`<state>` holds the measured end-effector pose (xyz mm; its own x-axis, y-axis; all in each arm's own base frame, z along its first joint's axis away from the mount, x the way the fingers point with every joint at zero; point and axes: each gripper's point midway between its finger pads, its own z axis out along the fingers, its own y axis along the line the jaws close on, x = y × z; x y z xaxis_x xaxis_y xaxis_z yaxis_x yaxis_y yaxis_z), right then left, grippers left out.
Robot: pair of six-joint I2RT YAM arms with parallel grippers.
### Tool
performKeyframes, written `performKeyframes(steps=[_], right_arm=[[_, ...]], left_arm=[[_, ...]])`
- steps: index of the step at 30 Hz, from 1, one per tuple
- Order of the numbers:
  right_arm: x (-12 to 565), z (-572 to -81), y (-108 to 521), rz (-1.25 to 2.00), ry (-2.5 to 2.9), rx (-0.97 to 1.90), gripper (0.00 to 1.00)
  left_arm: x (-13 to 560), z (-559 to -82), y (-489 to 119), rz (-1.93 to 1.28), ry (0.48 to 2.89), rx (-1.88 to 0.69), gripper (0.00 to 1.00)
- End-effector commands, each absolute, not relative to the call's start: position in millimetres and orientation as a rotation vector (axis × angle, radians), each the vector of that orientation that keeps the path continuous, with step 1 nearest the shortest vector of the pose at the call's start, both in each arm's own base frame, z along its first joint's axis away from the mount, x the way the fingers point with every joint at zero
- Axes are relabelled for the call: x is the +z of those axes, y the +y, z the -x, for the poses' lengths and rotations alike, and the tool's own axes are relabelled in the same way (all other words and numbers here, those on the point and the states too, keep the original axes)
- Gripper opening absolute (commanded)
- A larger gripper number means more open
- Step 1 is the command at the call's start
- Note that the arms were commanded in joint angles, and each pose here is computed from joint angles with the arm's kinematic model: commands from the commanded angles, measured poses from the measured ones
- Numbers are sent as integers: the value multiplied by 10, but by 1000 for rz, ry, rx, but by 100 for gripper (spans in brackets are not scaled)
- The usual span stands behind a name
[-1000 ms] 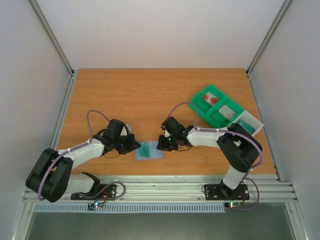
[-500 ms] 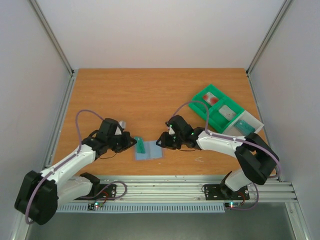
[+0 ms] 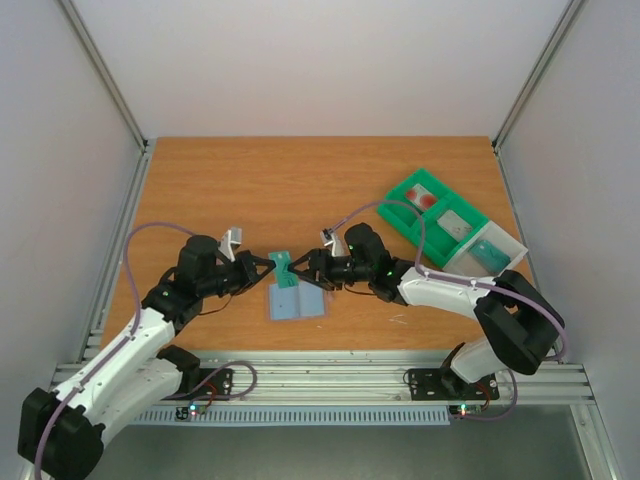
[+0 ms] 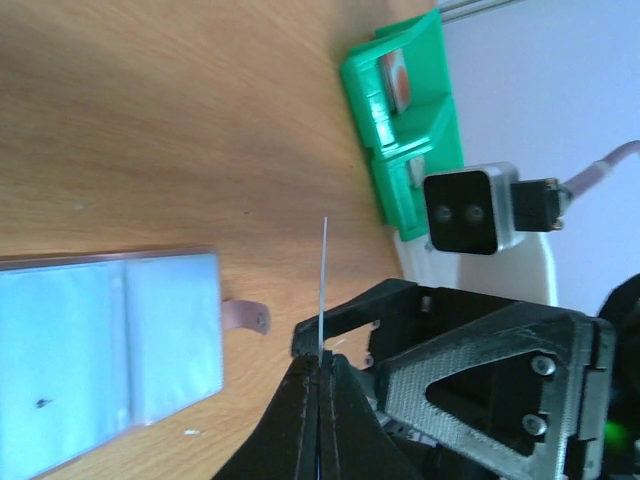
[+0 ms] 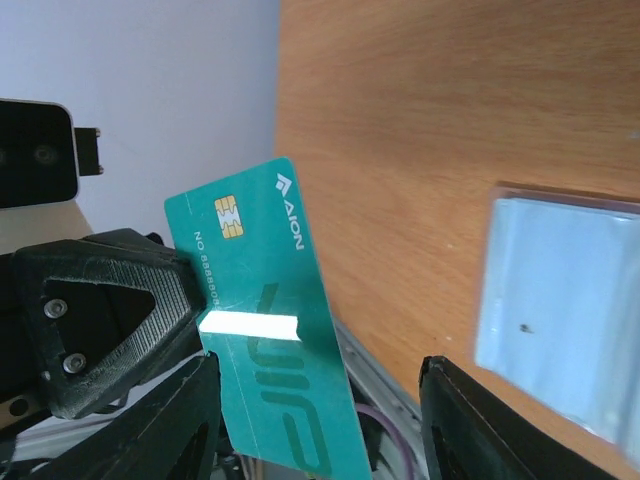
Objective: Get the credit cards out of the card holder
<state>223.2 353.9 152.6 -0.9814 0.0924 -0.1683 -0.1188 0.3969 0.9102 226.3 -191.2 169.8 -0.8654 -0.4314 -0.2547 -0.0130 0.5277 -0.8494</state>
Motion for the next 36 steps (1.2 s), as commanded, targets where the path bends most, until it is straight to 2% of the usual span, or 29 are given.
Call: performKeyframes(steps=[1,5,7,12,14,19,23,27,36], right_arm=[[1734,-2208,3644,62,2365,1780,54],[1749,-2196,3613,70,2339,1778,48],[1749,-2189,3582,78,2335,1753,41],[1853,-2152,3563,142,2302,1747,10],[1895,-2123,3562,194,2280,1749,2],[1961,-2005,3537,317,2218,1775,1],[2089,-1847,3536,458,2141,1842,1],[2188,-1700,3537,587,2100,1898,1],[2293,-1452,3458,780,2049,1936,1]], left_arm=[[2046,-2324,-1991,329,2189,-1423,0],[2073,-2333,-2029,323,2163,-1468,0],[2097,-2342,-2045,314,2142,-1490,0],[2104,-2329,-2079,302,2131,-1528,0],[2127,-2323,-2083,289,2126,-1533,4],[2289,-2275,-2082,177,2163,-1504,30],[2425,-2167,-2093,22,2215,-1478,41],[2514,-2021,-2146,-128,2250,-1506,44],[2719,-1723,-2205,-344,2283,-1595,44]])
